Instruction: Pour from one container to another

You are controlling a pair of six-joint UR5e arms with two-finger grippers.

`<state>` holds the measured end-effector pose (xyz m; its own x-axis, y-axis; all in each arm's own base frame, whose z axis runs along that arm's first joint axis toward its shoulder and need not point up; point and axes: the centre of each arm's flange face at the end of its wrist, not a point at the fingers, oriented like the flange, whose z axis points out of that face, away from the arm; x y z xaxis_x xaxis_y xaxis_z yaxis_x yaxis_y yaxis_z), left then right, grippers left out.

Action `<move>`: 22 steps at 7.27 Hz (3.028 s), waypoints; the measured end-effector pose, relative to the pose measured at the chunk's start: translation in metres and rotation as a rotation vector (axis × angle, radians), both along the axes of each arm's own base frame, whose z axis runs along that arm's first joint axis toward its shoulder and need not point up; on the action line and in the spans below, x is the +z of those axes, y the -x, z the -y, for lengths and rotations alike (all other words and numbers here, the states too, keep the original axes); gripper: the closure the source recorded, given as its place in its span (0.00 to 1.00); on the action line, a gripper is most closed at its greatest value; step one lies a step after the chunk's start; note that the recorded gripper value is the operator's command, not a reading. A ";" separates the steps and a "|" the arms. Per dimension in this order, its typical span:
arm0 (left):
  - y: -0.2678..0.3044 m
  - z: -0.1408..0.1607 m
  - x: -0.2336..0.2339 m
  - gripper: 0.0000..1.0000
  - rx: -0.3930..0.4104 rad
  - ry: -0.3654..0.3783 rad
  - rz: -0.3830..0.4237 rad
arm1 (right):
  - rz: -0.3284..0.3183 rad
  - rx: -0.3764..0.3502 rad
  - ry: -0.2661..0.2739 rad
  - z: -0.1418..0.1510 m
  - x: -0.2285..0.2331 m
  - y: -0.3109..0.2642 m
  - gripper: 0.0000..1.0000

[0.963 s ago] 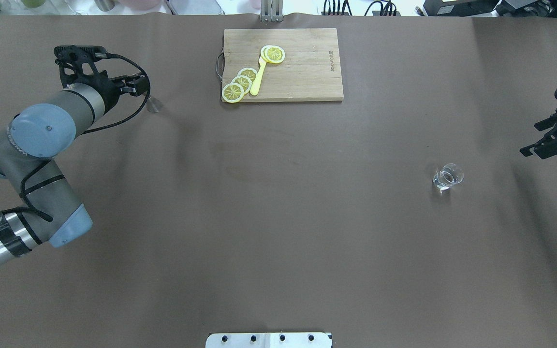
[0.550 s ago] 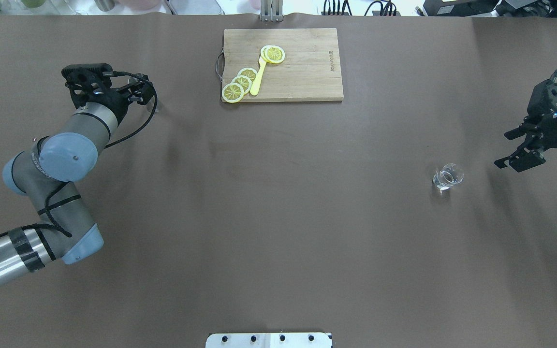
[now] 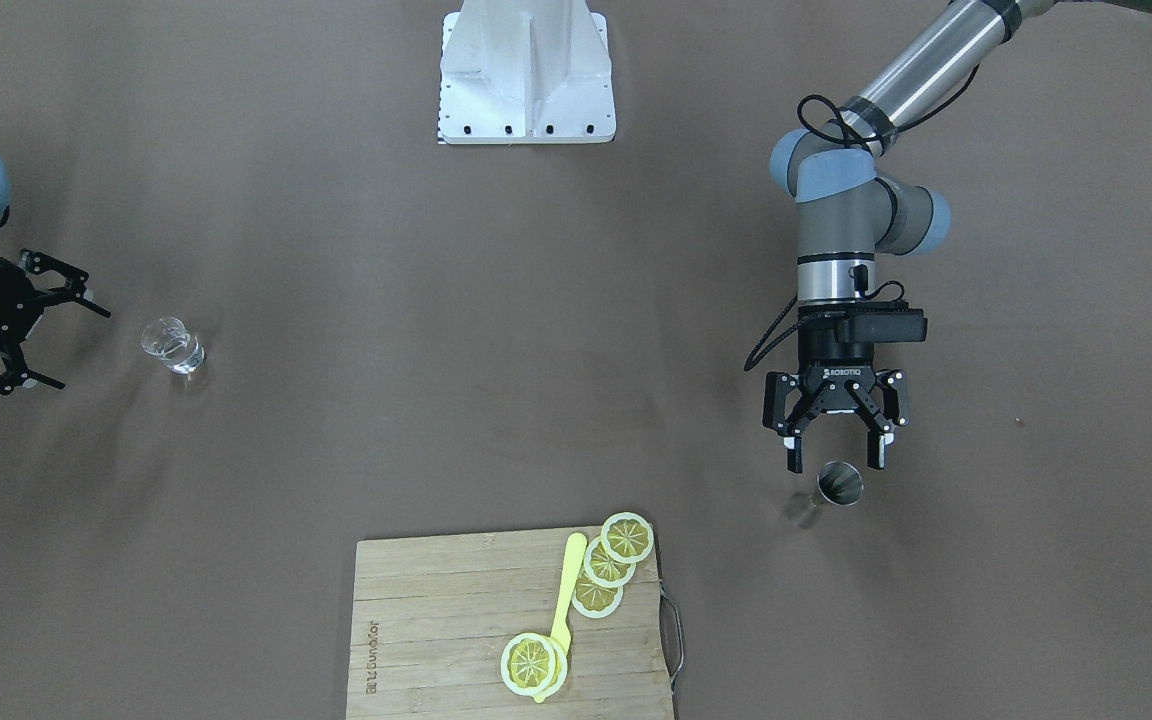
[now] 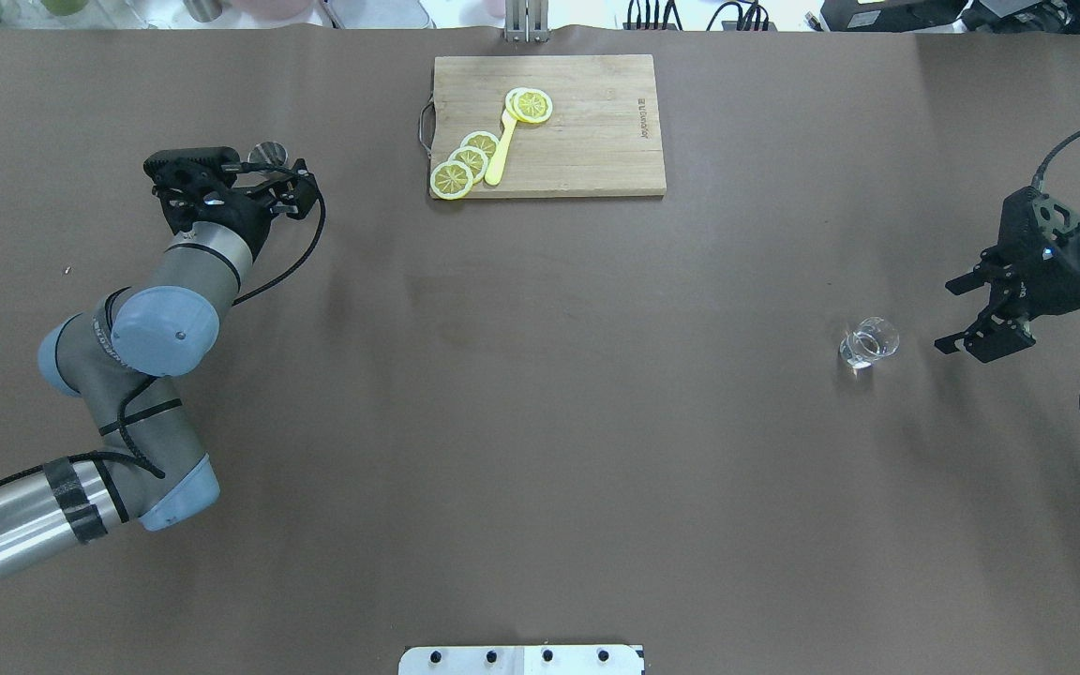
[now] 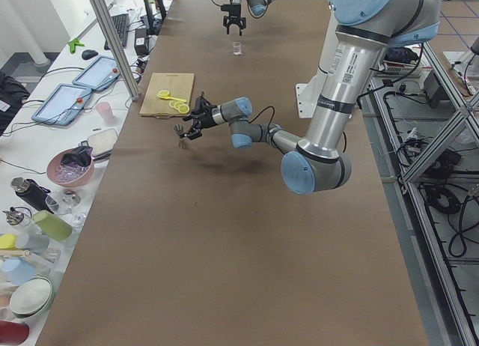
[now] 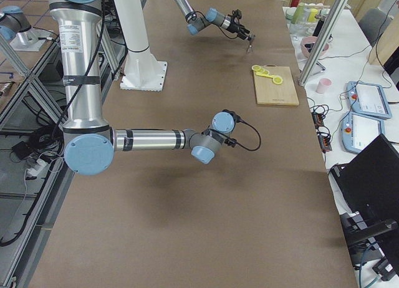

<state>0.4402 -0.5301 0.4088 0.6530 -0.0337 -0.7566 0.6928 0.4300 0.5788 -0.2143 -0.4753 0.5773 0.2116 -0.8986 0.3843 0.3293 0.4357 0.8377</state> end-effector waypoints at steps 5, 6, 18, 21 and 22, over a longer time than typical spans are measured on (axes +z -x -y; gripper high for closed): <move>-0.026 0.004 0.028 0.06 -0.073 -0.001 0.040 | 0.092 -0.067 -0.130 -0.007 0.020 0.026 0.00; -0.031 0.007 0.027 0.06 -0.088 -0.005 0.048 | 0.108 -0.074 -0.148 -0.010 0.021 0.025 0.00; -0.057 0.010 0.033 0.17 -0.099 0.019 0.049 | 0.199 -0.107 -0.255 -0.010 0.017 0.058 0.05; -0.058 0.011 0.034 0.42 -0.102 0.021 0.049 | 0.203 -0.110 -0.260 -0.009 0.012 0.064 0.26; -0.058 0.011 0.032 0.42 -0.104 0.020 0.044 | 0.203 -0.111 -0.259 -0.009 0.012 0.064 0.35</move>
